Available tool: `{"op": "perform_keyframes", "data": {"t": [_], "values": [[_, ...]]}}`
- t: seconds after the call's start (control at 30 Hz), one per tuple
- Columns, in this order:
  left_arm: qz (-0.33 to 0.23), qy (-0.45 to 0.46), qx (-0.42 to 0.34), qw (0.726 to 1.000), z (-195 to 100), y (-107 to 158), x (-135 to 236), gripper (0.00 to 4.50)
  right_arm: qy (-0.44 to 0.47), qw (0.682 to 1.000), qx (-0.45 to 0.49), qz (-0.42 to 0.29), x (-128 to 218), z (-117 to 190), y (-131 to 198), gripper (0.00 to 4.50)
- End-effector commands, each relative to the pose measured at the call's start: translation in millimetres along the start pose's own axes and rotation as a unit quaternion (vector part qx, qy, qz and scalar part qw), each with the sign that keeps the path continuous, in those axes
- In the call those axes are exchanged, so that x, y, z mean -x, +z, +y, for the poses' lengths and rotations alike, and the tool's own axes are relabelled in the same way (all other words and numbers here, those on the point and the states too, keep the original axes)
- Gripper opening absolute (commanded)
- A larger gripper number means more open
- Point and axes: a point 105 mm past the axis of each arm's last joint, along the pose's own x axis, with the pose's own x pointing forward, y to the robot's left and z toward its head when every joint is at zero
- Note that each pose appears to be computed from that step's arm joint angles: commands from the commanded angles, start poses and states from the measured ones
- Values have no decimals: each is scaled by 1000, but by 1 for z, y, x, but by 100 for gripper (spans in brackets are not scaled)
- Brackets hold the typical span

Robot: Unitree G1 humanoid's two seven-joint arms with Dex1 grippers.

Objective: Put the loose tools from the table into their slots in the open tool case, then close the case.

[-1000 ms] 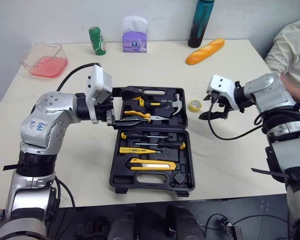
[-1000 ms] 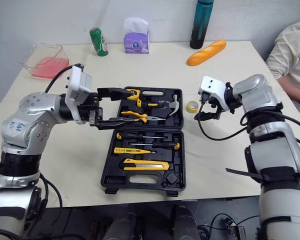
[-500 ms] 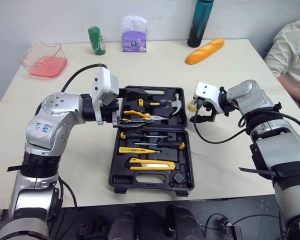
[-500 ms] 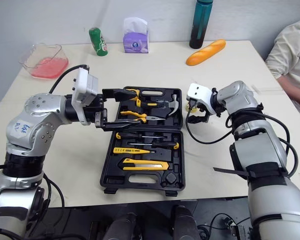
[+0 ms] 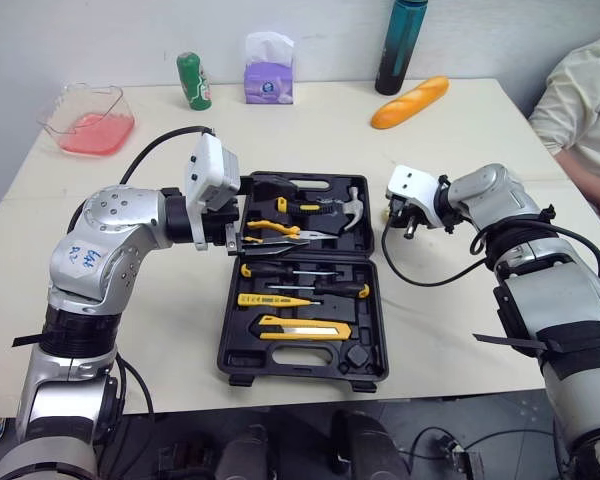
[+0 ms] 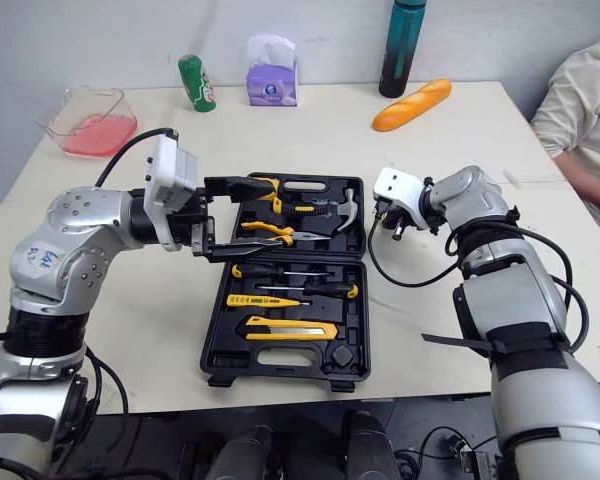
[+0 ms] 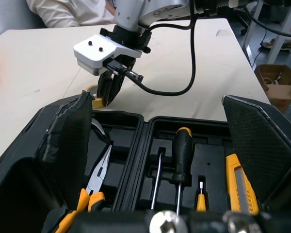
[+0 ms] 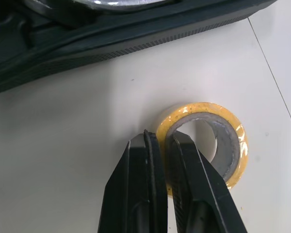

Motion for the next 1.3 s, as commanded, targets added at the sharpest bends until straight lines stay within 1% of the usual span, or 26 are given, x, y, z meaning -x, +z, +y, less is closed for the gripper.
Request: {"op": "perform_keyframes", "data": {"t": [0.03,0.07,0.2,0.27,0.33,0.4,0.5,0.57,0.7,0.83,1.0,1.07,1.13,1.17,1.3], "values": [[-5,-7,-21,1000,-7,9,2,450,4,1000,12,-21,15,-7,2,4],[-5,-9,-21,1000,-8,9,1,450,8,1000,14,-26,17,-7,3,4],[-13,-48,-19,999,-21,12,-2,450,77,993,16,-88,49,4,5,4],[-8,-71,-5,997,-29,9,-4,450,90,990,7,-109,65,16,3,4],[-6,-95,9,995,-36,4,-6,450,95,989,-6,-117,81,38,-3,4],[-3,-108,9,994,-40,0,-8,450,102,989,-18,-102,93,60,-13,4],[-3,-139,10,990,-47,-3,-12,450,149,988,4,-41,120,108,-44,4],[-3,-153,15,988,-50,-4,-13,450,174,985,12,-11,133,127,-55,4],[-2,-180,17,984,-59,-9,-15,450,168,985,8,32,138,139,-72,4],[-12,-197,19,980,-64,-8,-19,450,155,985,34,64,128,141,-88,4],[-21,-208,15,978,-68,-7,-24,450,158,981,68,87,122,140,-96,4],[-21,-208,12,978,-69,-8,-27,450,170,979,71,86,123,143,-95,4],[-23,-203,13,979,-69,-7,-29,450,179,977,72,87,129,142,-91,92],[-25,-201,14,979,-69,-7,-29,450,187,975,78,91,133,142,-89,115],[-28,-195,16,980,-71,-6,-29,450,189,972,112,88,147,130,-70,320]]}}
